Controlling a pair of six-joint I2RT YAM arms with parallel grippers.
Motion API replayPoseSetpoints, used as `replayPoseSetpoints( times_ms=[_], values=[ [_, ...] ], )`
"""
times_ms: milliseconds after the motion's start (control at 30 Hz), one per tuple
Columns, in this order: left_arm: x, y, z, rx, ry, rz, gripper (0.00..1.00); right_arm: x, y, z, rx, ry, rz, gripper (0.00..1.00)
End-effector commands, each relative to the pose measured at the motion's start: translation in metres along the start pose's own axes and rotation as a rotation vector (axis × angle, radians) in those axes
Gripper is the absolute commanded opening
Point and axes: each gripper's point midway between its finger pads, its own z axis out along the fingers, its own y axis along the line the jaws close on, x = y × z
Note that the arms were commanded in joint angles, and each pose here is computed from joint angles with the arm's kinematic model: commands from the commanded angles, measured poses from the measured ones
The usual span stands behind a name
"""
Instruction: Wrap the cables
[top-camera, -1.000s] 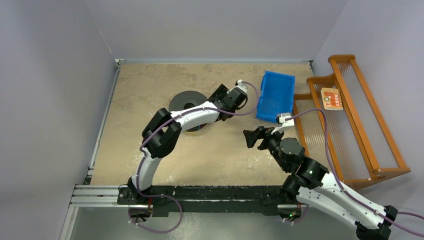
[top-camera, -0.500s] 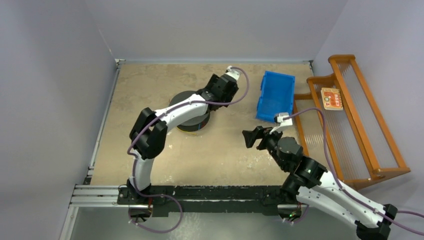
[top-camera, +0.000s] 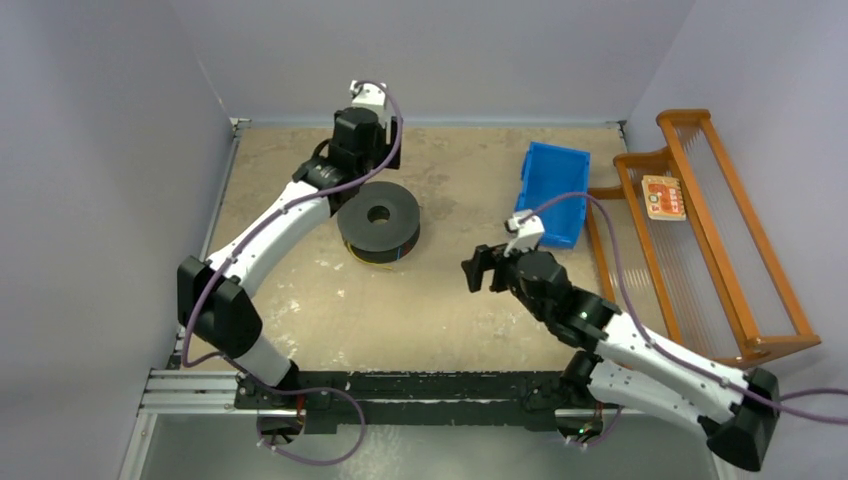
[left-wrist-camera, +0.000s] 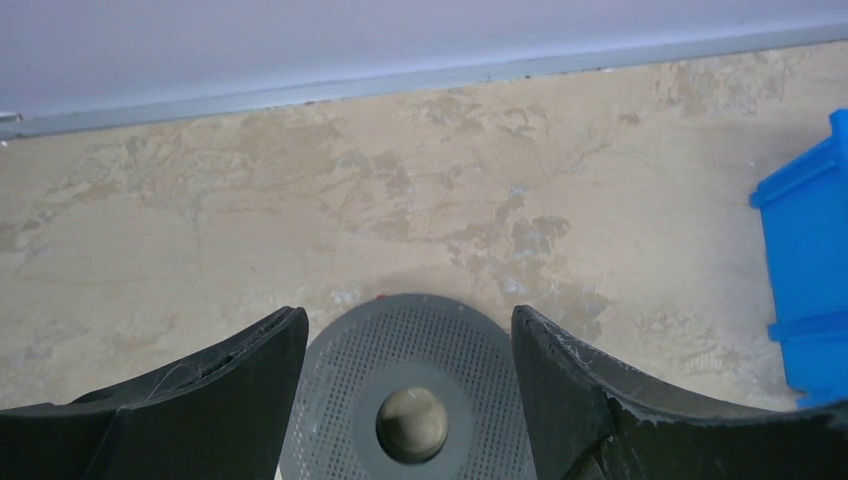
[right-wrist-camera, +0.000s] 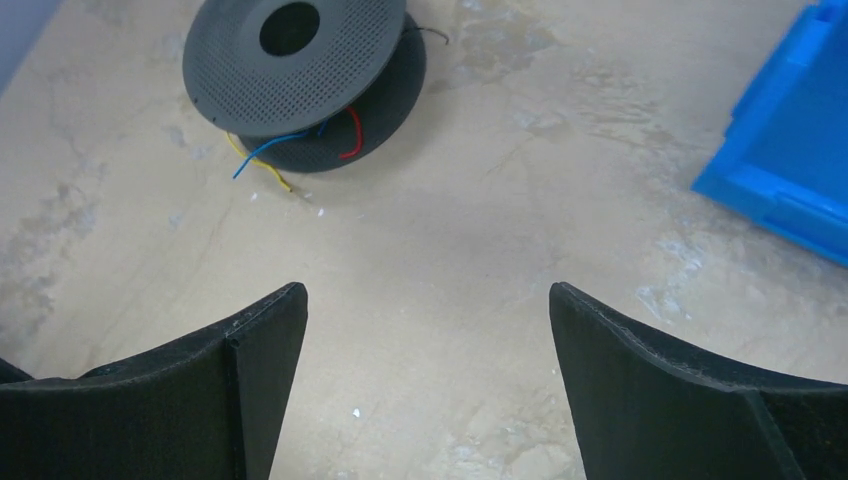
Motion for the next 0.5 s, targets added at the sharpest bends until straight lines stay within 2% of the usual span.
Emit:
replayPoseSetpoints(
  times_ms=[0, 167, 233, 467],
  values=[
    [0.009, 0.004, -0.017, 0.022, -0.014, -0.06, 0.73, -0.026, 0.035, 0.028, -0.085, 0.028, -0.086, 0.93],
    [0.006, 0.017, -0.053, 0.039, -0.043, -0.091, 0.74, -0.038, 0.015, 0.064, -0.098, 0.108, -0.033, 0.96],
    [0.004, 0.022, -0.069, 0.046, -0.043, -0.09, 0.77, -0.045, 0.002, 0.073, -0.077, 0.12, 0.006, 0.99],
    [0.006, 0.056, -0.125, -0.016, -0.08, -0.09, 0.79, -0.07, -0.03, 0.066, 0.004, 0.067, 0.06, 0.99]
  ],
)
